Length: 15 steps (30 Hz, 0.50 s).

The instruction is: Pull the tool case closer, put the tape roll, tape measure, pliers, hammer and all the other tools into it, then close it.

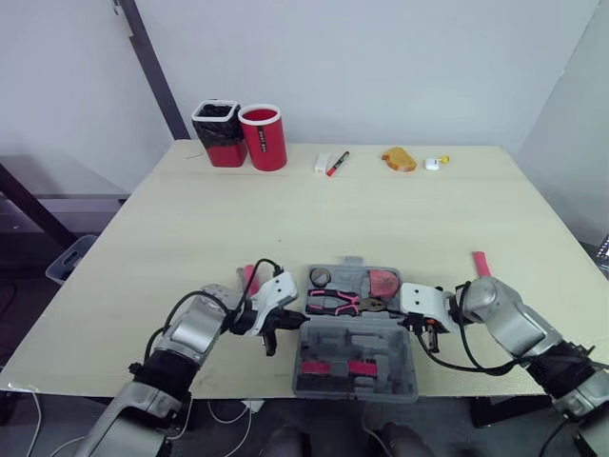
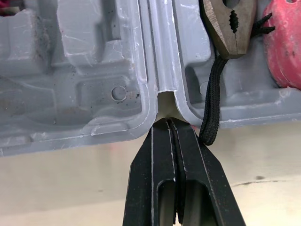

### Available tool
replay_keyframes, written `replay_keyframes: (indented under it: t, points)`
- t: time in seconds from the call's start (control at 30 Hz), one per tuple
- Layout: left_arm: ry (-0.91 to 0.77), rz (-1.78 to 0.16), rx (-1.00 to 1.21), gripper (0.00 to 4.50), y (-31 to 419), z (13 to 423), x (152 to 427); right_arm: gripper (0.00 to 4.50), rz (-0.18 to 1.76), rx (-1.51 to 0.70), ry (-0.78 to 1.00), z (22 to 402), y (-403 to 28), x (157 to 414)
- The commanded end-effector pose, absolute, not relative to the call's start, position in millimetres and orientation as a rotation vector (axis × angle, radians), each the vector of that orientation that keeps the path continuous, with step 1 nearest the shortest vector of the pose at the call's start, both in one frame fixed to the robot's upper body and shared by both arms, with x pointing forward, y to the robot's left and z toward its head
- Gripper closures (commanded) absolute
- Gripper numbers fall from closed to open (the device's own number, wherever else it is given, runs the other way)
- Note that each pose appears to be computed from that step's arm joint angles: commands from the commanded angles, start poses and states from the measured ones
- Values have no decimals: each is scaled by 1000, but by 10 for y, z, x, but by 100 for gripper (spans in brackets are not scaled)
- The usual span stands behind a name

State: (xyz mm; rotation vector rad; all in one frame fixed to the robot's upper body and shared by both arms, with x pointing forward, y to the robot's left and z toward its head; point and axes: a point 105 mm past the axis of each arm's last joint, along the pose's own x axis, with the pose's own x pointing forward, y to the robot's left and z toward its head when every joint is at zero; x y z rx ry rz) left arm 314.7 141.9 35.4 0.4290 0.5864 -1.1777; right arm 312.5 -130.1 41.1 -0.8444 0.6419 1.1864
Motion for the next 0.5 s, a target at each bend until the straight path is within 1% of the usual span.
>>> replay_keyframes:
  t: [0.03,0.27,0.5]
  points:
    - [536,-1211,452,449,1274,413,3219,450,1133,-866,587,506,-1297,3279]
    - [528,-1189,470,449,1297,427,3365,450,1120,-859,589,498,-1305,3341]
    - [521,-1180,475,449,1299,445,3439,450,1113,-853,587,473,-1287,3358]
